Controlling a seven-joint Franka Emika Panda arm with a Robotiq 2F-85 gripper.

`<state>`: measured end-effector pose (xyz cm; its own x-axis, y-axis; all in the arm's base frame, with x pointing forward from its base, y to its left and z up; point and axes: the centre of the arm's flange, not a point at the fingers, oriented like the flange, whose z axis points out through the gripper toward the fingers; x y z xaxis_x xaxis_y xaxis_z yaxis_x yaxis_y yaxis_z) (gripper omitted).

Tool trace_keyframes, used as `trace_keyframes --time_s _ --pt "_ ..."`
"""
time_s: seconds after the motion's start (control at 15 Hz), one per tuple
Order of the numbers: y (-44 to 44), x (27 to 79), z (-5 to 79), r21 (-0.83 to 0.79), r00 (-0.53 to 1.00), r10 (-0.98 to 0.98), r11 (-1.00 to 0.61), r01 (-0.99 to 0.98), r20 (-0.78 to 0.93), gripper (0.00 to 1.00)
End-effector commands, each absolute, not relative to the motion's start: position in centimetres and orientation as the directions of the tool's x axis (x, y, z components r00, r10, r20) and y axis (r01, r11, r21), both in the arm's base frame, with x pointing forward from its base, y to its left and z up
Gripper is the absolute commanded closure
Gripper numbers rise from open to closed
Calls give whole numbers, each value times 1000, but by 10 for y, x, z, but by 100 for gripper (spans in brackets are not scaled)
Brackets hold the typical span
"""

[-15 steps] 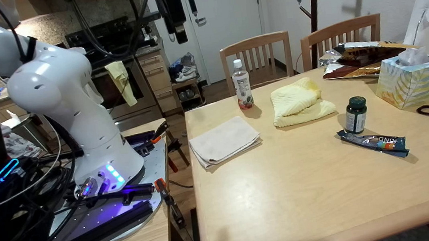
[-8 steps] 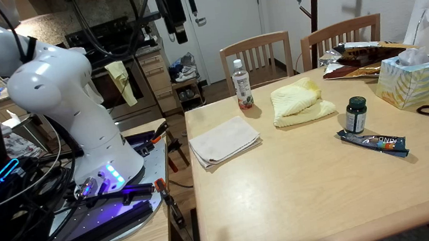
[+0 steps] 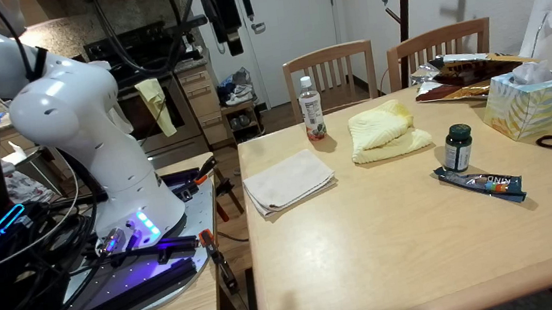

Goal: Take the cloth and wipe the table

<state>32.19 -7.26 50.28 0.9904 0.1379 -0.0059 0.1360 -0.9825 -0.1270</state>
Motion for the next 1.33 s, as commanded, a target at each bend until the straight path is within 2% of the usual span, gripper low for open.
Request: trace_keyframes --time_s 0.0,0.2,0.4,0.8,1.0,1.27 --pt "-75 338 490 -154 978 201 -966 209 63 0" --pt "-82 357 470 -201 968 205 -952 232 146 0" --pt "-84 369 440 -211 970 202 -951 227 136 0" --pt "-67 398 390 -116 967 256 -960 256 15 0" --pt "-48 420 366 -40 954 301 -953 301 11 0" --pt "-15 446 339 -19 923 381 -924 382 54 0"
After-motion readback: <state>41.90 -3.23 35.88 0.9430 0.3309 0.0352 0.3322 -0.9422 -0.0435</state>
